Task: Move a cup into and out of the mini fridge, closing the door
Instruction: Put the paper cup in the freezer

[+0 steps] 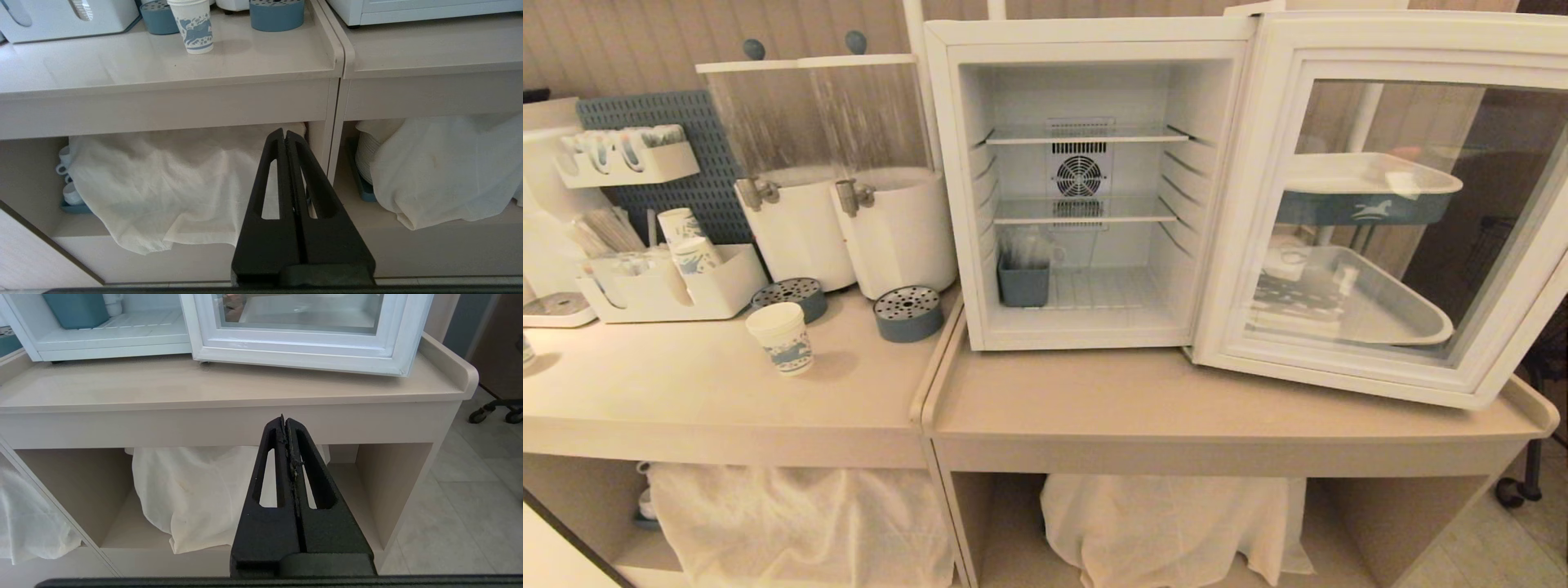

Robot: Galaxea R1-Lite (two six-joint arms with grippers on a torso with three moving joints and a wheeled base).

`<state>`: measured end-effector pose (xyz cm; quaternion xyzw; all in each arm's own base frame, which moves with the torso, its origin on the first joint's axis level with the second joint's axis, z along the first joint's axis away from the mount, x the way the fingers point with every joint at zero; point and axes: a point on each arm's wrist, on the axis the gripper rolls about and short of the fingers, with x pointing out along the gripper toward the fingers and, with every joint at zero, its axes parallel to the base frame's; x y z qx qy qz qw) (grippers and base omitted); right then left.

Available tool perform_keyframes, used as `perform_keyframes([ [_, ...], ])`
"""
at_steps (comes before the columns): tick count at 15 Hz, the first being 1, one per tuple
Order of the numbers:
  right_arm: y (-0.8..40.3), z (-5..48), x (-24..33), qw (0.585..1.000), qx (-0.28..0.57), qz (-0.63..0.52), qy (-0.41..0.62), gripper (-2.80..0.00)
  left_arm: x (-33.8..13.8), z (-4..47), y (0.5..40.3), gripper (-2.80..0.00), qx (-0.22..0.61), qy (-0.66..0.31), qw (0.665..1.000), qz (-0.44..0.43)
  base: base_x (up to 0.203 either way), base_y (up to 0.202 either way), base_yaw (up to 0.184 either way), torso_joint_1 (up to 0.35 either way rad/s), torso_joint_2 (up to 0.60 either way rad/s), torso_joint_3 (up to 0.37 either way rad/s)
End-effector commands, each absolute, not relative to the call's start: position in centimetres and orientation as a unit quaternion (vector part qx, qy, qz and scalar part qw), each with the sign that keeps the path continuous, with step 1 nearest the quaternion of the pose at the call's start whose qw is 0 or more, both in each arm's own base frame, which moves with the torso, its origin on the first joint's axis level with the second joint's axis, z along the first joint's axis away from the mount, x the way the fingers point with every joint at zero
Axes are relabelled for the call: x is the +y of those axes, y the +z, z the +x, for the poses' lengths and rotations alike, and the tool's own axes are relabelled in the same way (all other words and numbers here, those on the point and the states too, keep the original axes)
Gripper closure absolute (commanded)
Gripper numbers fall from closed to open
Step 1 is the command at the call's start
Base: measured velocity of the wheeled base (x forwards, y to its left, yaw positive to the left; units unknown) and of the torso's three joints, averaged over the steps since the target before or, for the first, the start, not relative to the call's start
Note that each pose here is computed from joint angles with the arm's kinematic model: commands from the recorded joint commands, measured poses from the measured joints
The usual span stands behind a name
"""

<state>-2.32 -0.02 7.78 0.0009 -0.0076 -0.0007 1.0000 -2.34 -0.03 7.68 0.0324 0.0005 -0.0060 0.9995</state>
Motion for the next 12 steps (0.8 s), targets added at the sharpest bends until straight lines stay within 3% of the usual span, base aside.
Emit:
perform_keyframes([
  [1, 7.79, -2.30, -0.02, 1.000, -0.007, 0.001, -0.001, 0.00, -0.03, -2.36, 7.61, 0.00, 0.001, -0.006, 0.999, 0.032, 0.000, 0.000, 0.000, 0.000, 0.00, 0.000],
  [3, 7.79, -2.30, -0.02, 1.000, -0.007, 0.001, 0.000, 0.00, -0.03, -2.36, 7.58, 0.00, 0.003, -0.006, 0.999, 0.033, -0.001, 0.103, 0.006, 0.002, 0.00, 0.002],
  [12, 7.79, -2.30, -0.02, 1.000, -0.007, 0.001, -0.001, 0.00, -0.03, -2.36, 7.58, 0.00, 0.003, -0.006, 0.999, 0.034, 0.000, 0.192, -0.002, 0.002, 0.00, 0.001],
])
